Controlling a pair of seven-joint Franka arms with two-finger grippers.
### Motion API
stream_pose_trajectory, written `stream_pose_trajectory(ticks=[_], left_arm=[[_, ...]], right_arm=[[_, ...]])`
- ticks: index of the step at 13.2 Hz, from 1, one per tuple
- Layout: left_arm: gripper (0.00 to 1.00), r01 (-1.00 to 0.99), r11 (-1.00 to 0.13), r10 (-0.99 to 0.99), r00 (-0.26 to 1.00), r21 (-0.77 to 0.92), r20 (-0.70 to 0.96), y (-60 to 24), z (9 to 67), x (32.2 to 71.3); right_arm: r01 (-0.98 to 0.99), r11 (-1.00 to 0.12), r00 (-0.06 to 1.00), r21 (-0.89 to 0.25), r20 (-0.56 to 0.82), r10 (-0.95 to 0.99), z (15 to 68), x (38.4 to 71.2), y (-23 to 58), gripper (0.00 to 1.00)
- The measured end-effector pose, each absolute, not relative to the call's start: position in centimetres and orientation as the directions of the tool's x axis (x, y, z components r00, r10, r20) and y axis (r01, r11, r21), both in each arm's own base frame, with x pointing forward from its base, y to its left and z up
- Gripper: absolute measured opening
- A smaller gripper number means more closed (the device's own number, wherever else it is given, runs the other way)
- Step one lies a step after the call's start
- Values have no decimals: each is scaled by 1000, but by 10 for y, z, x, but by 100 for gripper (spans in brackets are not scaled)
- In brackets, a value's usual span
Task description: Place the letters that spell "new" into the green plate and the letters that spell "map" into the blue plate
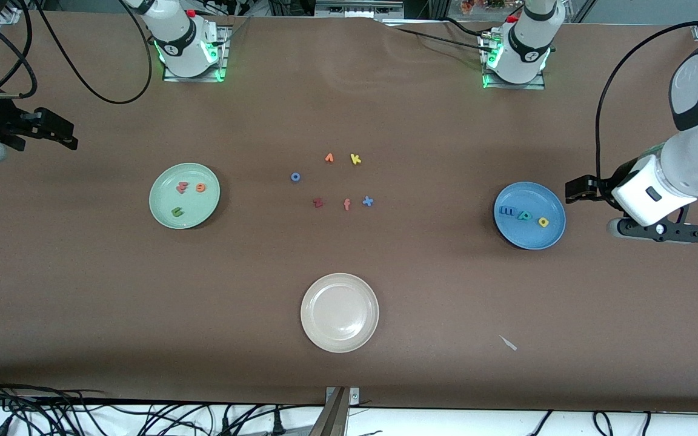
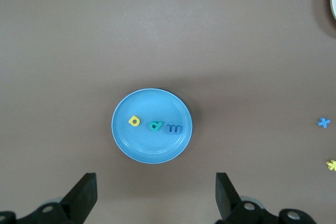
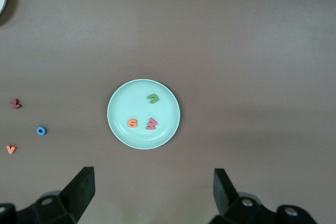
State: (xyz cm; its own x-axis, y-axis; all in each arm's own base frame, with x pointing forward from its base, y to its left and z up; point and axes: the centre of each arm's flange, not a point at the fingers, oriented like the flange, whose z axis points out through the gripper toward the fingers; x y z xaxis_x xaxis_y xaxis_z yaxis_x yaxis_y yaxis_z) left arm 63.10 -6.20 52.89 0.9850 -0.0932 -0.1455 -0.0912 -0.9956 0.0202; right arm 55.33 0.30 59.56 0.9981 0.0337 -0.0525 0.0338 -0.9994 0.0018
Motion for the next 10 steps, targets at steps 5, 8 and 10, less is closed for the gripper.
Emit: stream_pose_trajectory(ticks=[5, 8, 10], left_arm=[[99, -145, -989, -147, 980, 25, -133, -53, 533, 631], [100, -152, -988, -155, 979, 26, -136, -45, 531, 632], [100, -151, -988, -153, 978, 27, -140, -38, 529, 632]], right_arm=[[34, -999, 998, 3, -53, 34, 596, 553, 3, 100], [34, -999, 998, 3, -53, 34, 595, 553, 3, 100], [34, -999, 998, 3, -53, 34, 595, 553, 3, 100]])
